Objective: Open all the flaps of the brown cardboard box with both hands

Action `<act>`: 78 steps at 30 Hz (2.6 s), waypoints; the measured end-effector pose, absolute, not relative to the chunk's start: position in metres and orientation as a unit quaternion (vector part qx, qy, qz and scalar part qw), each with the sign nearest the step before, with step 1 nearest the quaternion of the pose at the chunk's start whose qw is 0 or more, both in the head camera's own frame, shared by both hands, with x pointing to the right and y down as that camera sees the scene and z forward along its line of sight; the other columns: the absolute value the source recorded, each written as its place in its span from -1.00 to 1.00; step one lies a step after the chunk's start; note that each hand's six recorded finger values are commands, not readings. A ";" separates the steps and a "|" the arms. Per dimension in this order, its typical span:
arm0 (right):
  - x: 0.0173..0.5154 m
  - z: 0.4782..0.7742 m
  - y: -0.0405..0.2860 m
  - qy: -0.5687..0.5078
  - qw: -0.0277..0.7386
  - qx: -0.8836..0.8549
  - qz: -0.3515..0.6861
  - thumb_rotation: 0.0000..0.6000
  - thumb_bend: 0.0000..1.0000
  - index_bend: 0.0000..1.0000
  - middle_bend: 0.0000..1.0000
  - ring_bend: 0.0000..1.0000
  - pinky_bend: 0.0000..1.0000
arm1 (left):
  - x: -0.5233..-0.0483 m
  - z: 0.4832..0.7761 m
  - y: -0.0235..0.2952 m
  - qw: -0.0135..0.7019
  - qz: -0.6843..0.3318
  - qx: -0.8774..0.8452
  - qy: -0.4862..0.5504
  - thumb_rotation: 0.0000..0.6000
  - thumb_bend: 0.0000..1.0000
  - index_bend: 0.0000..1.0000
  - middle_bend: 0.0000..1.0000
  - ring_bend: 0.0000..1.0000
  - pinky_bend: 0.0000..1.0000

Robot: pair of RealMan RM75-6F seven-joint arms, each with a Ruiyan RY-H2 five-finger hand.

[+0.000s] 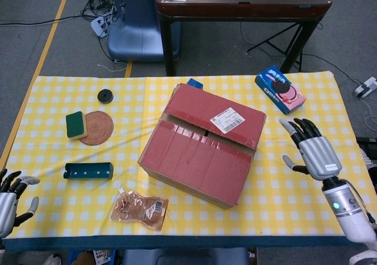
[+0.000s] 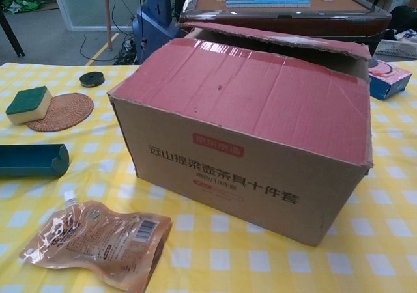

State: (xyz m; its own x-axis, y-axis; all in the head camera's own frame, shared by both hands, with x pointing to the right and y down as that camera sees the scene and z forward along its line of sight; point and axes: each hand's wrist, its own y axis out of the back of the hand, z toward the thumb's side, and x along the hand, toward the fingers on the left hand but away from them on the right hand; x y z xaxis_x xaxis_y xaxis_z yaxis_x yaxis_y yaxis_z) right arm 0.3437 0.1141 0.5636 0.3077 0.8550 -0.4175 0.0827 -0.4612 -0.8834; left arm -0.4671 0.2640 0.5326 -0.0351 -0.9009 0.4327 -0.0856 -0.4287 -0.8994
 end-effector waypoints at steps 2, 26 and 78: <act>0.334 0.570 0.107 -0.328 0.395 -0.710 0.481 1.00 -0.44 -0.99 -0.69 -0.85 -0.85 | -0.469 0.532 0.265 0.343 -0.593 -0.602 0.409 1.00 -0.13 -0.17 -0.36 -0.69 -1.00; 0.283 0.618 0.073 -0.309 0.392 -0.730 0.466 1.00 -0.39 -0.99 -0.69 -0.85 -0.85 | -0.476 0.537 0.268 0.336 -0.601 -0.597 0.411 1.00 -0.13 -0.17 -0.36 -0.69 -1.00; 0.339 0.630 -0.054 -0.469 0.354 -0.615 0.526 1.00 -0.35 -0.99 -0.72 -0.85 -0.85 | -0.482 0.533 0.260 0.345 -0.601 -0.590 0.414 1.00 -0.13 -0.17 -0.36 -0.69 -1.00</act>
State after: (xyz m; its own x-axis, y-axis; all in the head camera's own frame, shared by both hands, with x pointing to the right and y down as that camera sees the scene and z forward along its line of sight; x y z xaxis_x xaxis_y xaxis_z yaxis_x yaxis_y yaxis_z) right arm 0.3388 -0.0540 0.6298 0.0065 0.9495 -0.3138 0.2042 -0.3084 -0.9291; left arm -0.4821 0.2597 0.5327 -0.0653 -0.9030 0.4247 -0.0740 -0.4201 -0.9045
